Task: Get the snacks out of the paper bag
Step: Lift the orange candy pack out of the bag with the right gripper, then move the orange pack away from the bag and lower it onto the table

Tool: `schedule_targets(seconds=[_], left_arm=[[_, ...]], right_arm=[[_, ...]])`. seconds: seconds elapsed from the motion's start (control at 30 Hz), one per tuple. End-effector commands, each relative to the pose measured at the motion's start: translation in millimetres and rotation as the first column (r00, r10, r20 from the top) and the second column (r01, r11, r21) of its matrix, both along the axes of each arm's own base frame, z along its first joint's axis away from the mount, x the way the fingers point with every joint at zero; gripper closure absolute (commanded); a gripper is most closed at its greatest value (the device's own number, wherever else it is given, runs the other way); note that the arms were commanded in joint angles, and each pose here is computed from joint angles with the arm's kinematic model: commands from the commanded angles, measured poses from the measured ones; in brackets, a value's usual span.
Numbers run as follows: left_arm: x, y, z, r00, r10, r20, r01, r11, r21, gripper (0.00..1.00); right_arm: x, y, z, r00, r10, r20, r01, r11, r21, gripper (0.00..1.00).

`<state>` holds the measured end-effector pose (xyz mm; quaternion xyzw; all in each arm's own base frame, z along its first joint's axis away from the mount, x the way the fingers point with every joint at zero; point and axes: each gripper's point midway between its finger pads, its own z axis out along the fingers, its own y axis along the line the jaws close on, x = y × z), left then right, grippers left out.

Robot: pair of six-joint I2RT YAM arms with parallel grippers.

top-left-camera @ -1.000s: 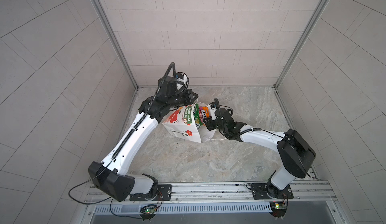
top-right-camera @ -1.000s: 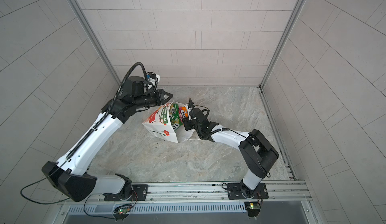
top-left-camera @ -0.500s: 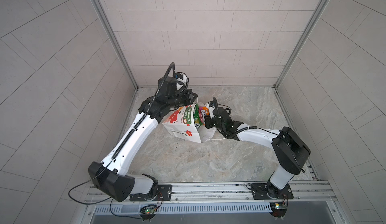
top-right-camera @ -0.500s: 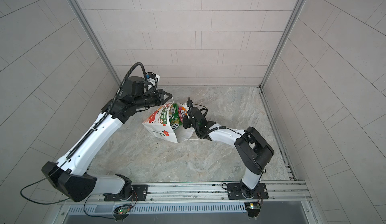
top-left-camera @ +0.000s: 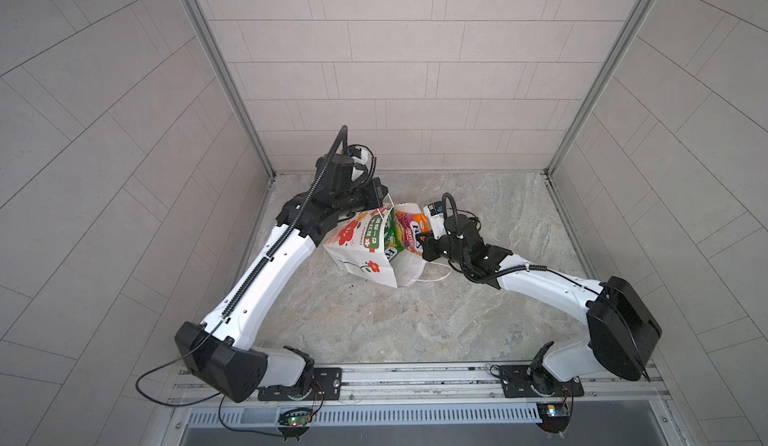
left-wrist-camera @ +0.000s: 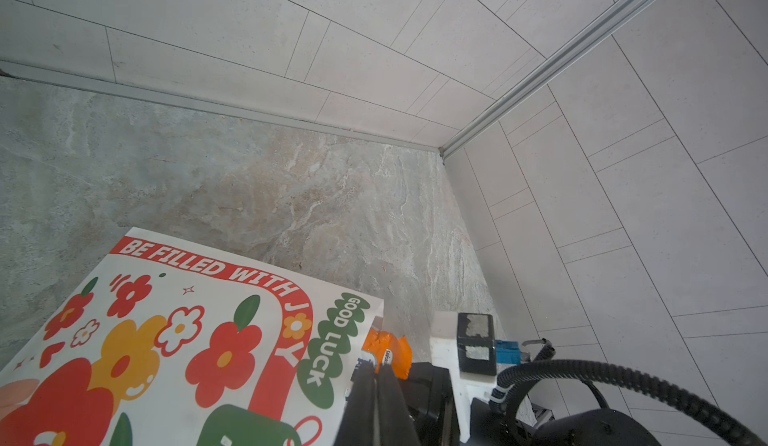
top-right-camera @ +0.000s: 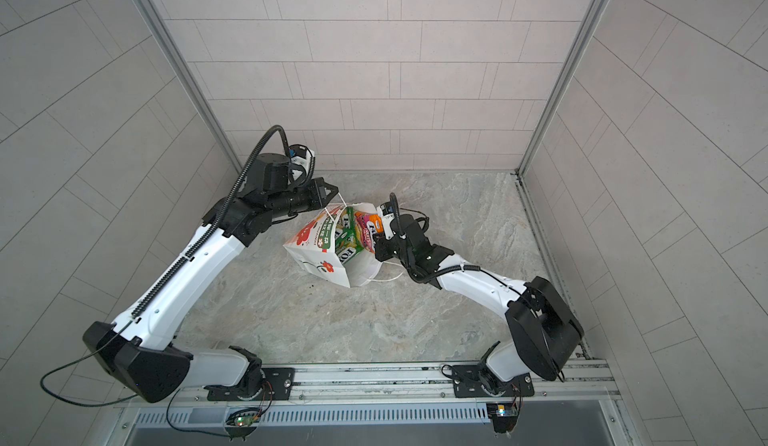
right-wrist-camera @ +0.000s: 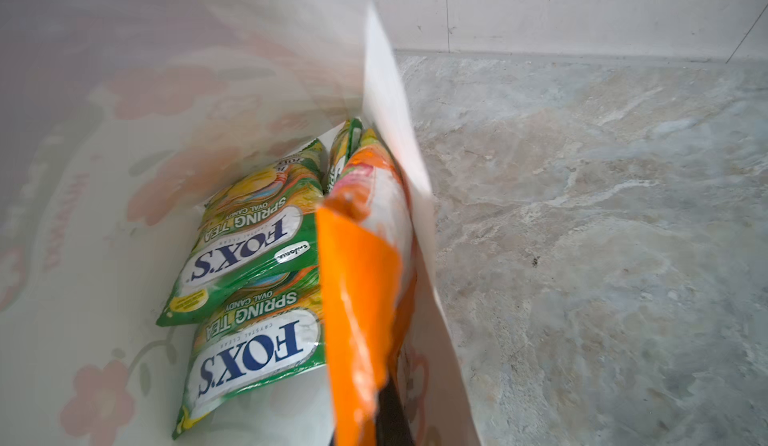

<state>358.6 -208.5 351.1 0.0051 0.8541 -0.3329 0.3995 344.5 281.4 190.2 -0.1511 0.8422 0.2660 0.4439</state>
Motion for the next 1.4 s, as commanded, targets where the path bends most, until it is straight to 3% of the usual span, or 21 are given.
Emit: schedule_targets(seconds=[0.0,0.43,0.6,0.77,0.93,1.13,1.37], left_arm=[[0.8,4.6,1.9,1.0,0.02,0.022,-0.02,1.0,0.016,1.0],[-2.8,-0.9,-1.5,0.999,-0.015,0.03,0.014,0.999,0.037,1.0],[-3.9,-3.6,-3.1,0.999,-0.025,0.03,0.024,0.999,0.042,1.0],[-4.8,-4.1,-3.6,0.999,-0.029,0.033,0.028,0.998,0.048,1.0],[-7.0,-6.4,-2.0,0.998,-0.042,0.038,0.041,0.998,0.045,1.0],[-12.2,-9.8,2.2,0.996,-0.075,0.054,0.072,0.997,0.039,1.0],[-16.0,-11.7,4.1,0.993,-0.095,0.072,0.093,0.995,0.029,1.0]], right_arm=[[-11.9,-2.4,21.3,0.998,0.05,0.029,-0.051,0.998,0.034,1.0],[-39.3,-24.0,98.0,0.99,0.104,0.1,-0.114,0.988,0.101,1.0],[-40.3,-47.7,133.0,0.989,0.053,0.141,-0.076,0.984,0.16,1.0],[-31.3,-94.4,154.4,0.988,-0.084,0.13,0.056,0.977,0.204,1.0],[-9.5,-136.9,138.1,0.98,-0.194,0.051,0.181,0.963,0.198,1.0],[37.4,-155.9,94.6,0.971,-0.228,-0.067,0.236,0.962,0.139,1.0],[103.3,-137.7,51.7,0.976,-0.156,-0.154,0.179,0.973,0.147,1.0]])
